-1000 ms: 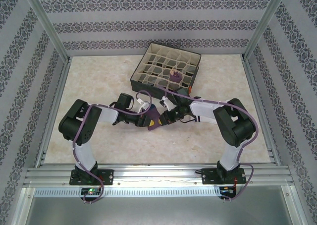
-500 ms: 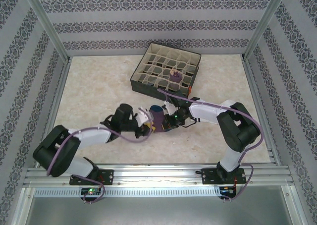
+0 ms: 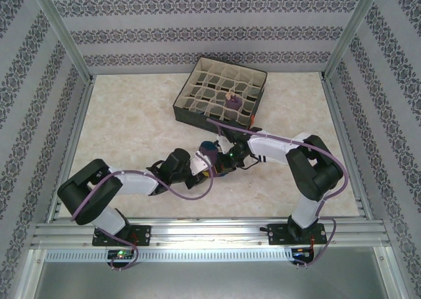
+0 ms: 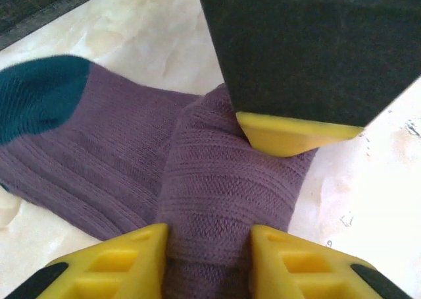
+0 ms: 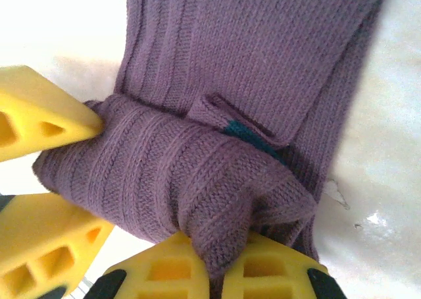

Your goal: Roll the socks

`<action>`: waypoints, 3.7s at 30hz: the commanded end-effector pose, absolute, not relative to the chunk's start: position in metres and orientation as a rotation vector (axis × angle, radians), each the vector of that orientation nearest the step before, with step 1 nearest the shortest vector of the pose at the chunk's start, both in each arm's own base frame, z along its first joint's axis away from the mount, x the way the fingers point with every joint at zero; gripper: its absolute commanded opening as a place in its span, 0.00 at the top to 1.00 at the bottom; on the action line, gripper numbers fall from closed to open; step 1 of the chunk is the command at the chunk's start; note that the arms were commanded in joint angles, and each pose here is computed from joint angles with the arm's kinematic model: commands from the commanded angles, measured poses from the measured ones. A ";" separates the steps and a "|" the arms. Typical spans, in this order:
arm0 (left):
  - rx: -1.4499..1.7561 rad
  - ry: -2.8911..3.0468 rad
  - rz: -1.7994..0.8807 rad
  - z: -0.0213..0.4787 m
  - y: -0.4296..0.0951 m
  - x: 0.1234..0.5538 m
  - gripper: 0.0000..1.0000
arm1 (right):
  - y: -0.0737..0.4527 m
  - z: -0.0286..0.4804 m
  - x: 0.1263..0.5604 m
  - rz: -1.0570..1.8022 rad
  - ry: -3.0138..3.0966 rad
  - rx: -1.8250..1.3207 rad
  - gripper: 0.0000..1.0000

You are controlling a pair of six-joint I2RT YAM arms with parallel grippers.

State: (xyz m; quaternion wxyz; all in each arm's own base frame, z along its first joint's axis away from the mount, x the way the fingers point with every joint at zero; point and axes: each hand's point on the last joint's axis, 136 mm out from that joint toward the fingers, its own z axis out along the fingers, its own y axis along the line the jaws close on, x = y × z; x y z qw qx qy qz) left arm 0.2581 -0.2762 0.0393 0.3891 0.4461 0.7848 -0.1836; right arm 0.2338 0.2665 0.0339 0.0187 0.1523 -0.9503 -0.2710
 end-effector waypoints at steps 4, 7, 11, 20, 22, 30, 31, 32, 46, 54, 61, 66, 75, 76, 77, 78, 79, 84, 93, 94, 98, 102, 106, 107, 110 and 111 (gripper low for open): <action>0.891 2.247 -0.514 0.017 -0.260 0.272 0.85 | 0.255 0.021 0.204 -0.760 -2.872 0.429 0.85; 0.810 2.356 -0.674 0.012 -0.253 0.271 0.90 | 0.261 0.032 0.209 -0.899 -2.877 0.398 0.70; 0.741 2.456 -0.866 0.010 -0.248 0.268 0.96 | 0.259 0.052 0.224 -1.042 -2.918 0.338 0.59; 0.773 2.567 -1.086 0.015 -0.256 0.265 1.00 | 0.247 0.120 0.278 -1.116 -3.207 0.478 0.53; 0.760 2.587 -1.133 0.013 -0.257 0.264 1.00 | 0.252 0.127 0.287 -1.142 -3.230 0.553 0.53; 0.636 2.699 -1.269 -0.006 -0.254 0.263 1.00 | 0.269 0.109 0.309 -1.244 -3.263 0.826 0.53; 0.624 2.709 -1.268 -0.008 -0.253 0.263 1.00 | 0.272 0.106 0.310 -1.272 -3.256 0.841 0.53; 0.614 2.717 -1.266 -0.009 -0.252 0.264 1.00 | 0.274 0.103 0.310 -1.297 -3.244 0.848 0.53; 0.532 2.751 -1.253 -0.012 -0.239 0.268 1.00 | 0.266 0.025 0.291 -1.059 -3.130 0.752 0.67; 0.610 2.570 -1.190 0.014 -0.241 0.285 0.73 | 0.260 -0.001 0.273 -0.804 -3.085 0.739 0.78; 0.716 2.354 -1.117 0.055 -0.240 0.290 0.63 | 0.251 -0.015 0.262 -0.622 -3.076 0.633 0.90; 0.811 2.220 -1.061 0.078 -0.239 0.286 0.62 | 0.253 -0.021 0.255 -0.615 -3.039 0.624 0.90; 1.247 1.700 -0.541 0.109 -0.262 0.252 0.59 | 0.260 -0.025 0.251 -0.643 -2.974 0.640 0.90; 1.289 1.655 -0.458 0.107 -0.264 0.250 0.58 | 0.261 -0.026 0.251 -0.647 -2.963 0.636 0.90; 1.321 1.623 -0.394 0.105 -0.265 0.249 0.57 | 0.262 -0.028 0.250 -0.647 -2.953 0.632 0.90; 1.333 1.607 -0.365 0.105 -0.267 0.249 0.56 | 0.262 -0.029 0.249 -0.646 -2.946 0.626 0.90; 1.343 1.601 -0.343 0.103 -0.268 0.251 0.56 | 0.262 -0.030 0.249 -0.646 -2.939 0.624 0.90; 1.337 1.689 -0.274 0.089 -0.275 0.270 0.55 | 0.260 -0.033 0.245 -0.637 -2.914 0.615 0.91; 1.411 1.794 -0.240 0.044 -0.283 0.271 0.56 | 0.252 -0.025 0.237 -0.703 -2.849 0.552 0.91; 1.416 1.806 -0.245 0.039 -0.284 0.271 0.56 | 0.251 -0.021 0.236 -0.718 -2.841 0.547 0.91; 1.428 1.895 -0.254 0.013 -0.282 0.269 0.56 | 0.245 -0.008 0.233 -0.742 -2.815 0.540 0.90; 1.435 1.971 -0.264 -0.010 -0.277 0.263 0.59 | 0.247 0.003 0.226 -0.792 -2.763 0.576 0.83; 1.425 2.066 -0.307 -0.016 -0.277 0.260 0.77 | 0.246 0.014 0.224 -0.830 -2.750 0.609 0.64; 1.435 2.092 -0.331 -0.017 -0.278 0.257 0.81 | 0.246 0.019 0.226 -0.858 -2.757 0.600 0.61; 1.438 2.176 -0.416 -0.016 -0.279 0.251 0.92 | 0.246 0.043 0.240 -1.019 -2.804 0.544 0.55; 1.432 2.201 -0.460 -0.015 -0.279 0.249 0.94 | 0.245 0.051 0.246 -1.075 -2.825 0.516 0.54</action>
